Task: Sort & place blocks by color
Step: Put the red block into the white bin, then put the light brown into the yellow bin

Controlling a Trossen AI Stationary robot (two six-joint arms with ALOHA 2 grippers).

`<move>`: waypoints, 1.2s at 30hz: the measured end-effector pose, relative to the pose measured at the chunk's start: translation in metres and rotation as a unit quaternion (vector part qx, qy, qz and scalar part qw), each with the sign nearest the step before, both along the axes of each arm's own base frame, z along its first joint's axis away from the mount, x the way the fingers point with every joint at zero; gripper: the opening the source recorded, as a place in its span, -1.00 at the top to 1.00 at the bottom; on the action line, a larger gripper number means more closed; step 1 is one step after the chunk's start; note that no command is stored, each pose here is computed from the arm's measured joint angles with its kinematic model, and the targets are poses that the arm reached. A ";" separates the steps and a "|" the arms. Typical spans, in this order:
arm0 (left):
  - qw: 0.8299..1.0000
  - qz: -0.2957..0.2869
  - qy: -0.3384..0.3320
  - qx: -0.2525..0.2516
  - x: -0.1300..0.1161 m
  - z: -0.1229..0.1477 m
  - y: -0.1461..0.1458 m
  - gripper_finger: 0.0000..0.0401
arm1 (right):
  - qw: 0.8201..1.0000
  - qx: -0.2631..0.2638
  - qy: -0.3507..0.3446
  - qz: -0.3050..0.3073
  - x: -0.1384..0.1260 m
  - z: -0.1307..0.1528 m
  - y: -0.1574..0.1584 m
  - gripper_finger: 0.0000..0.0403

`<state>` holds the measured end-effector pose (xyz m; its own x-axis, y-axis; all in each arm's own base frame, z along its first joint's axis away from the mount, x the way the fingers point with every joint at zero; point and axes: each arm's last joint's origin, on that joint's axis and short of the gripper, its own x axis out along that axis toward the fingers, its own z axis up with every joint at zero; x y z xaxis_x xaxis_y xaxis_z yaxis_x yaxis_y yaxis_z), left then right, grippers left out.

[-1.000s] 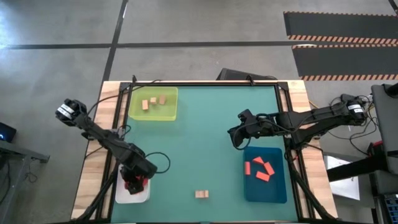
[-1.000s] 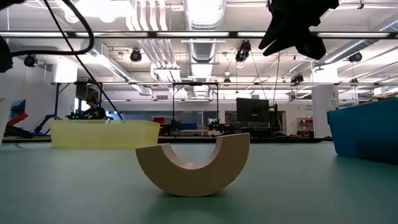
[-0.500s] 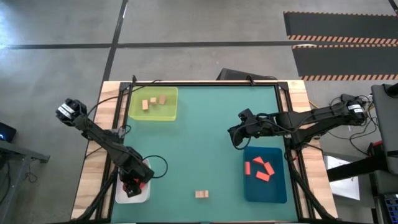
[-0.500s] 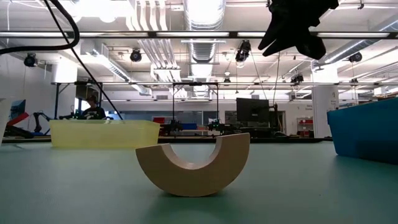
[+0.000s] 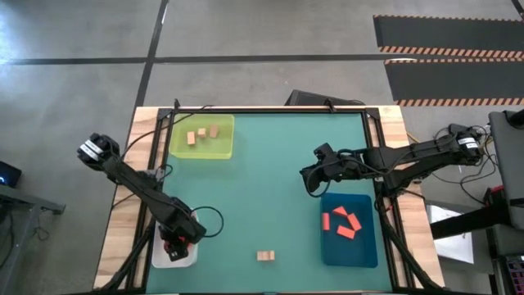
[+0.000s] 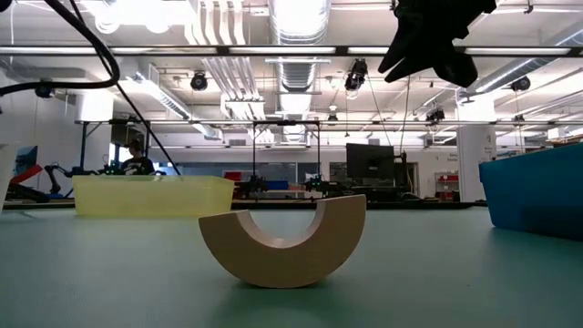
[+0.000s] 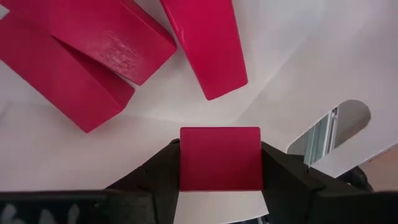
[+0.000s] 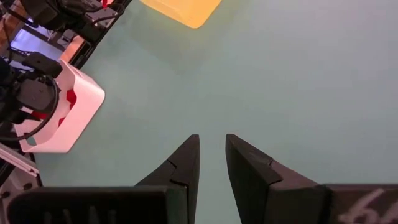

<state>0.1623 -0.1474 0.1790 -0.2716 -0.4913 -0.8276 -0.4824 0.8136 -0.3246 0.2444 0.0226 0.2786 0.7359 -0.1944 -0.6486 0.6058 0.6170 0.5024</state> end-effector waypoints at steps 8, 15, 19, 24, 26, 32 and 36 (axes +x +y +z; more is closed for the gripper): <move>1.000 0.000 0.002 0.006 0.001 -0.002 0.000 0.00 | 1.000 0.000 0.000 0.000 0.000 0.000 0.000 0.66; 1.000 0.001 -0.001 0.009 0.001 -0.002 0.000 -0.08 | 1.000 0.014 0.000 0.005 0.000 0.000 0.001 0.66; 1.000 -0.001 -0.013 -0.001 0.003 0.005 -0.002 -0.08 | 0.998 0.056 -0.003 0.028 0.000 0.000 0.005 0.66; 0.998 -0.009 -0.055 -0.029 0.005 0.025 -0.003 -0.08 | 0.995 0.081 -0.043 0.048 0.004 0.006 0.016 0.66; 0.996 -0.011 -0.077 -0.038 0.005 0.033 -0.002 -0.08 | 0.992 0.091 -0.064 0.054 0.006 0.009 0.022 0.66; 0.989 -0.013 -0.143 -0.044 0.003 0.053 0.006 -0.08 | 0.985 0.118 -0.099 0.076 0.010 0.015 0.040 0.66; 0.979 -0.012 -0.202 -0.035 0.005 0.065 0.014 -0.08 | 0.983 0.113 -0.103 0.102 0.020 0.025 0.055 0.66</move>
